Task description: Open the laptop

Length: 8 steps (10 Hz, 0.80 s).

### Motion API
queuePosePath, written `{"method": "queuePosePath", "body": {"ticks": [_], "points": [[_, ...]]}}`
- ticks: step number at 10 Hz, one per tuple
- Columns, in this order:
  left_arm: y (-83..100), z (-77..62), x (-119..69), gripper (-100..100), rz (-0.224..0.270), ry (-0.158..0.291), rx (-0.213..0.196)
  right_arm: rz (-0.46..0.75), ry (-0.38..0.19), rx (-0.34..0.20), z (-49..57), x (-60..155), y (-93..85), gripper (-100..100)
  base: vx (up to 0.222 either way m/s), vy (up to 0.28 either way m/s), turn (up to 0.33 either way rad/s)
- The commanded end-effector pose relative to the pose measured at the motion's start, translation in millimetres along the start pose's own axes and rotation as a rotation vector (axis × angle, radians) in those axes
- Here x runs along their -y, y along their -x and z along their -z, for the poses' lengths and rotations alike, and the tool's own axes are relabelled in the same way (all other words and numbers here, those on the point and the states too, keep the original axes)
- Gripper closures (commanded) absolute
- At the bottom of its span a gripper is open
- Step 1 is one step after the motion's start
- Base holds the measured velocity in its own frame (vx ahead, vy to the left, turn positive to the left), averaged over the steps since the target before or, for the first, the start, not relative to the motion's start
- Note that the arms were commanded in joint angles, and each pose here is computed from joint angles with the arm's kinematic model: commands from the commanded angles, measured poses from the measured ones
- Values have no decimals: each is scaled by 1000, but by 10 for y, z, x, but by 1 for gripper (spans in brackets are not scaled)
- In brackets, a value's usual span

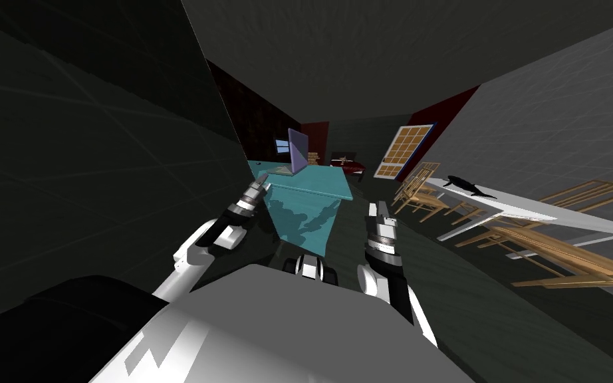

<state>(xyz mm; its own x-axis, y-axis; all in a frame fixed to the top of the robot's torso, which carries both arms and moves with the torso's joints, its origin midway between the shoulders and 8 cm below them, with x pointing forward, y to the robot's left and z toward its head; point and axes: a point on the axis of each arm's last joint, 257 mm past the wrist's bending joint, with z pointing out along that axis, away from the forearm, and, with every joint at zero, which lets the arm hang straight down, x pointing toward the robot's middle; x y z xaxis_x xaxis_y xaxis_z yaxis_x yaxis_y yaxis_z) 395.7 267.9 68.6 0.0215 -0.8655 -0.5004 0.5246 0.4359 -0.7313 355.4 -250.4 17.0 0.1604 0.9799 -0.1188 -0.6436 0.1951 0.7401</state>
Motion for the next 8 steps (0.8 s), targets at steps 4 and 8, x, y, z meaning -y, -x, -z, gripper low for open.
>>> {"method": "queuePosePath", "body": {"ticks": [4, 8], "points": [[36, -111, -196, -100, -76, 102, -65, 0, 0, 0, 0, 0, 0, 0, -16, 6, -41], [96, -192, -308, -100, -132, 170, -100, 0, 0, 0, 0, 0, 0, 0, -9, 7, -49]]}}
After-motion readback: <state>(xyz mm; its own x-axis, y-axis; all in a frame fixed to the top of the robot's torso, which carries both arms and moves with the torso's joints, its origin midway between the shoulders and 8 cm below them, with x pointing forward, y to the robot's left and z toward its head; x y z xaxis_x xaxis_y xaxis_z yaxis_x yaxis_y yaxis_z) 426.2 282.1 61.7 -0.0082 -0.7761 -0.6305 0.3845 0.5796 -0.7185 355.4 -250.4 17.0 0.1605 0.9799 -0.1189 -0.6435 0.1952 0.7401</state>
